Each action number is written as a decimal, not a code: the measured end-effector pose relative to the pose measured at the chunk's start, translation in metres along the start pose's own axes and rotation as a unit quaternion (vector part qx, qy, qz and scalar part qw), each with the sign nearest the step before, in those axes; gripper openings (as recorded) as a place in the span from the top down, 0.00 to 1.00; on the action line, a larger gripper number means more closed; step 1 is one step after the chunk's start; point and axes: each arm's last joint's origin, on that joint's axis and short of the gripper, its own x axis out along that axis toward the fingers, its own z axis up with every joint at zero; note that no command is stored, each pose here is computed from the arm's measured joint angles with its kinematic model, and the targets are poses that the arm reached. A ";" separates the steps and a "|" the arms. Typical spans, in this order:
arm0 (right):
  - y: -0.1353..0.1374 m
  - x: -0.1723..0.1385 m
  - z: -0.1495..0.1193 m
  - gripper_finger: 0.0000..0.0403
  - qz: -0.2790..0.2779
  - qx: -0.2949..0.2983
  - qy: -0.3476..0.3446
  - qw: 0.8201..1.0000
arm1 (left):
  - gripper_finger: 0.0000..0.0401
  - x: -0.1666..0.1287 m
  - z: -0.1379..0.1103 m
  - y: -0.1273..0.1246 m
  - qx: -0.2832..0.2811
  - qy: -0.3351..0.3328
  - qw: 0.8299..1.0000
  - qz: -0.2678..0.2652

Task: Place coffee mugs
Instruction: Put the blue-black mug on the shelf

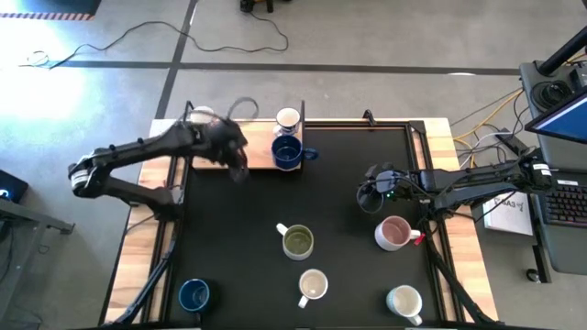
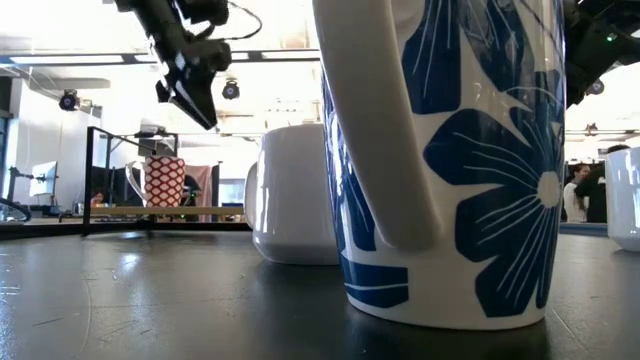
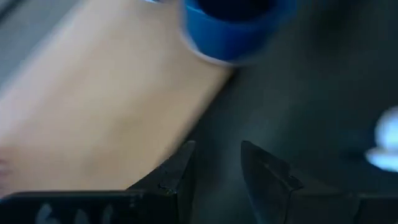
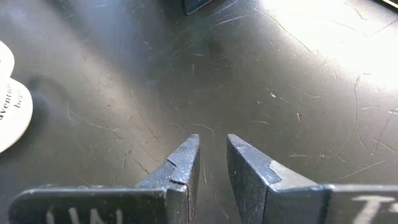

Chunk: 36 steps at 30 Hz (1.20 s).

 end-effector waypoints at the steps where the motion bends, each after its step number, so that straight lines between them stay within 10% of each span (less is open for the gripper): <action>1: 0.000 0.000 0.000 0.83 0.000 0.000 0.000 1.000 | 0.73 -0.001 -0.003 -0.011 0.001 0.006 1.000 -0.011; 25: 0.000 0.000 0.000 0.83 0.000 0.000 0.000 1.000 | 0.72 -0.027 -0.122 -0.172 -0.208 0.147 0.966 -0.048; 36: 0.000 0.000 0.000 0.83 0.000 0.000 0.000 1.000 | 0.61 -0.061 -0.142 -0.236 -0.215 0.218 0.951 0.047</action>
